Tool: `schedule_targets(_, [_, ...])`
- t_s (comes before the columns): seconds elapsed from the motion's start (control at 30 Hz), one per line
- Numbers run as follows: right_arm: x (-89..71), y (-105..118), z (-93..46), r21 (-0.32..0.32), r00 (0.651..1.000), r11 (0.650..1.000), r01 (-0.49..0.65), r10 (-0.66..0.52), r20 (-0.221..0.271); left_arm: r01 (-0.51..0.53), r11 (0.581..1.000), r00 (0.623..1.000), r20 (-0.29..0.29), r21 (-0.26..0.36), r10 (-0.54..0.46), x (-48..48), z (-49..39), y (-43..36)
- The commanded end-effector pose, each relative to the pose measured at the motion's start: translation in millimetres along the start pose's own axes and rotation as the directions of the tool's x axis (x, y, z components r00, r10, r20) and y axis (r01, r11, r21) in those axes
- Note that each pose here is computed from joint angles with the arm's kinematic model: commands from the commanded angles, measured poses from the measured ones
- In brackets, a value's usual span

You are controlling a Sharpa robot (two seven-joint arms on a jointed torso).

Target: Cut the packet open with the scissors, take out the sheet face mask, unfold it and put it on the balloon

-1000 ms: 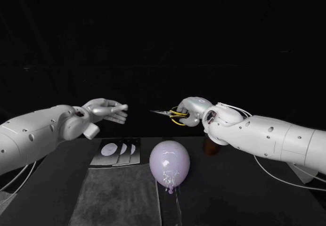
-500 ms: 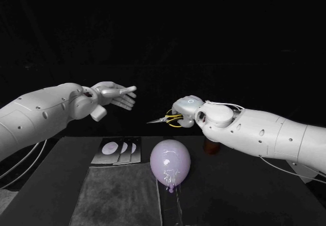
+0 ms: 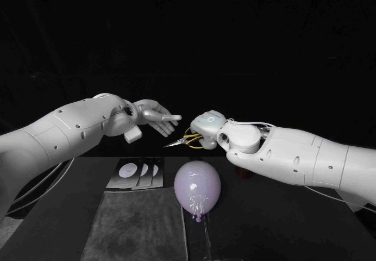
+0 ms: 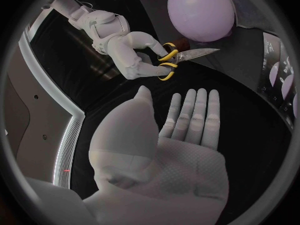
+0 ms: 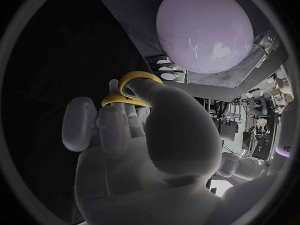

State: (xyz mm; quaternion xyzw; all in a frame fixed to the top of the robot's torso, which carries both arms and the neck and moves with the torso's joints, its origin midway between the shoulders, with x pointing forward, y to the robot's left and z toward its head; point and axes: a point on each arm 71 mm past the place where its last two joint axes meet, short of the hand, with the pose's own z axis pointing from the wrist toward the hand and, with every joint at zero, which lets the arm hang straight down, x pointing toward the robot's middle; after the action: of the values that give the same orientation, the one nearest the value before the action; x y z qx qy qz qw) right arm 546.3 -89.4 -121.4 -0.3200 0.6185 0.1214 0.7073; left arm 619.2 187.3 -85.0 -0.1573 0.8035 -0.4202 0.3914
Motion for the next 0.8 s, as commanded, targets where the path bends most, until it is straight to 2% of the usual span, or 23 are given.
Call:
schedule_targets(0.03, [-3.5, 0.8, -0.4, 0.009, 0.998, 0.999, 0.047, -0.047, 0.029, -0.056, 0.998, 0.998, -0.044, -0.030, 0.055, 9.1, 4.6, 0.5])
schedule_targets(0.33, [-6.6, 4.1, -0.5, 0.008, 0.997, 0.999, 0.046, -0.046, 0.059, -0.094, 0.995, 0.988, -0.126, -0.032, 0.089, 28.7, 11.3, -0.5])
schedule_targets(0.63, [-7.6, 3.2, -0.7, 0.017, 0.996, 0.999, 0.043, -0.045, 0.078, -0.114, 0.993, 0.974, -0.199, -0.034, 0.105, 38.1, 10.7, 0.8])
schedule_targets(0.8, [-7.5, 3.0, -0.6, 0.020, 0.995, 0.999, 0.042, -0.043, 0.084, -0.111, 0.993, 0.972, -0.212, -0.029, 0.102, 40.3, 10.5, 0.6])
